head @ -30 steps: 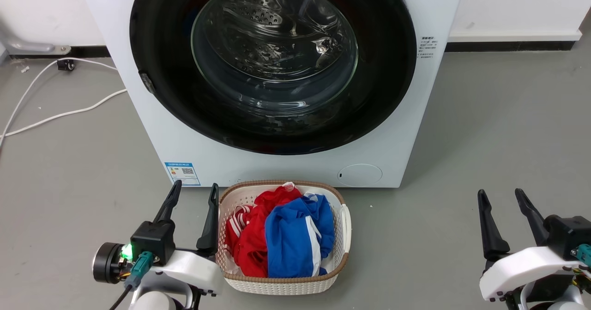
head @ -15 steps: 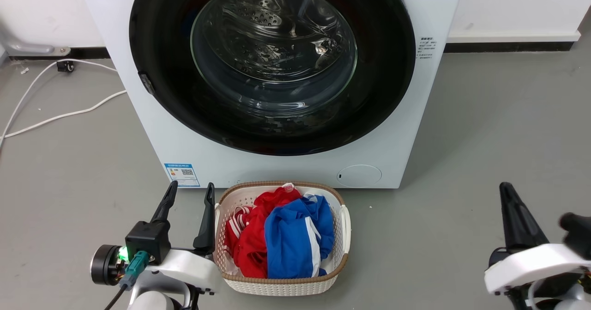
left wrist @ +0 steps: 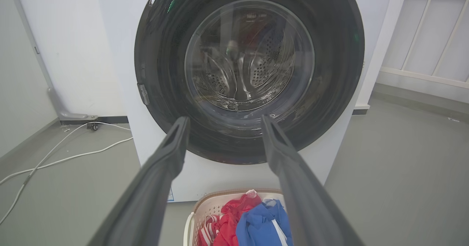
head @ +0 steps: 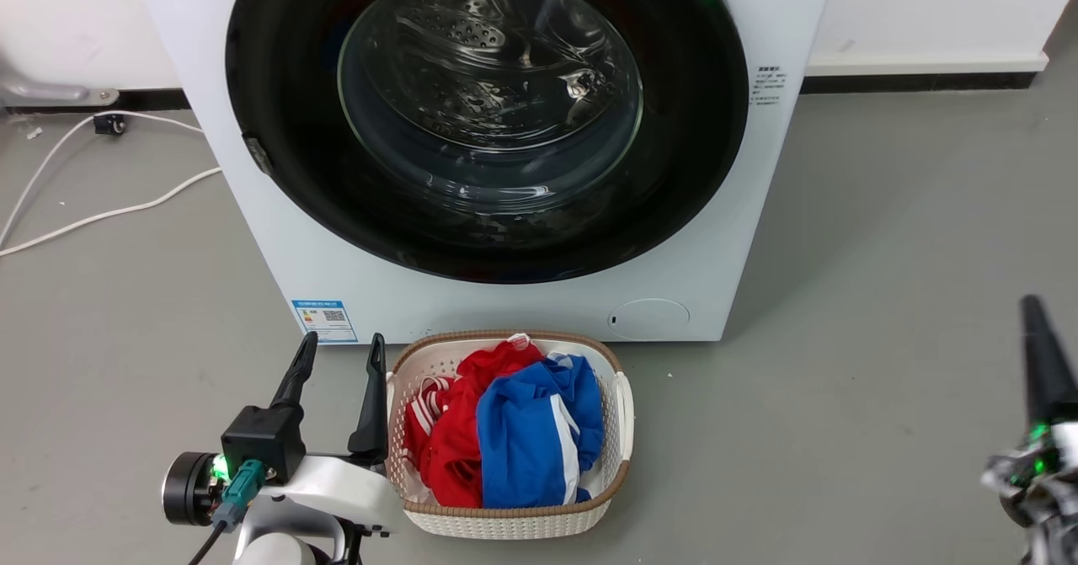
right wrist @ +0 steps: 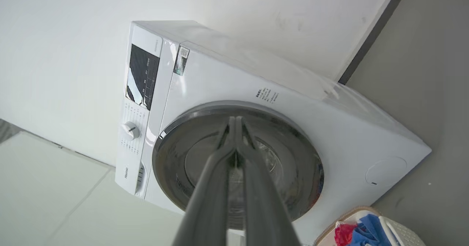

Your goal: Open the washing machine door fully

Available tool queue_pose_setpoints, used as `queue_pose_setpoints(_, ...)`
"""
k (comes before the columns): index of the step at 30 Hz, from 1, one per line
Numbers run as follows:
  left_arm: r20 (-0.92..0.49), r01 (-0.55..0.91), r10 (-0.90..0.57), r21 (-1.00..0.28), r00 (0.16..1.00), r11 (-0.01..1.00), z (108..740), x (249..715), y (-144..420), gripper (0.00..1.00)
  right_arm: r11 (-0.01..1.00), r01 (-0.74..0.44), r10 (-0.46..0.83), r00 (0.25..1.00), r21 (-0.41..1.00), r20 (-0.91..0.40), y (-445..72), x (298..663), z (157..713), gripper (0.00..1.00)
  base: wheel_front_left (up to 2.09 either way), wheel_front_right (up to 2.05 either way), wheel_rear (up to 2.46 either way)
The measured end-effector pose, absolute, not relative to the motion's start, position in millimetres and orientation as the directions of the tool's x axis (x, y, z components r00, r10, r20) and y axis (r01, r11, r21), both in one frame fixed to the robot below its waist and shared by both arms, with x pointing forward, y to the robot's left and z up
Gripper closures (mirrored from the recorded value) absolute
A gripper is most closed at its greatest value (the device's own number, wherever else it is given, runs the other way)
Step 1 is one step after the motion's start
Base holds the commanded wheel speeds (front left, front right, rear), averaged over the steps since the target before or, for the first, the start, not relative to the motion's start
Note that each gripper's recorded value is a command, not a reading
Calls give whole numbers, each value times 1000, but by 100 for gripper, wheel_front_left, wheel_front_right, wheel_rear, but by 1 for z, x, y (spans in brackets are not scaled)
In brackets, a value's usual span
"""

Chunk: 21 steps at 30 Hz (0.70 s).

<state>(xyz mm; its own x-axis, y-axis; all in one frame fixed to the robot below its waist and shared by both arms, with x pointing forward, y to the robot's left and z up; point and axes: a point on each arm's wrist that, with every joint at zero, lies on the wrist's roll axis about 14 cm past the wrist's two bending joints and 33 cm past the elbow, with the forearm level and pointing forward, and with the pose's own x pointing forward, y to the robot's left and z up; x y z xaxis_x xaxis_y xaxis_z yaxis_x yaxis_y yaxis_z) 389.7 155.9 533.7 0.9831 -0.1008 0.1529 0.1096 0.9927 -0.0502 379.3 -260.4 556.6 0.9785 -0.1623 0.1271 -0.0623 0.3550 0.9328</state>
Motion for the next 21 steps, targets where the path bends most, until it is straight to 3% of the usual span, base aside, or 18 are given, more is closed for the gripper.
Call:
queue_pose_setpoints(5,142,124,-114,-57,983,991,529,398,151,0,25,-88,-283,955,996,91,-315,405,549,100,0,0,0)
queue_pose_setpoints(10,156,133,-123,-56,980,990,532,412,149,0,-59,-100,-259,962,993,81,-327,449,557,100,0,0,0)
queue_pose_setpoints(16,183,133,-122,-48,975,990,538,435,151,0,-41,-62,-89,994,997,58,-304,521,570,100,0,0,0)
queue_pose_setpoints(21,189,136,-125,-42,974,990,535,453,151,0,44,0,86,996,999,-4,-269,577,569,100,0,0,0)
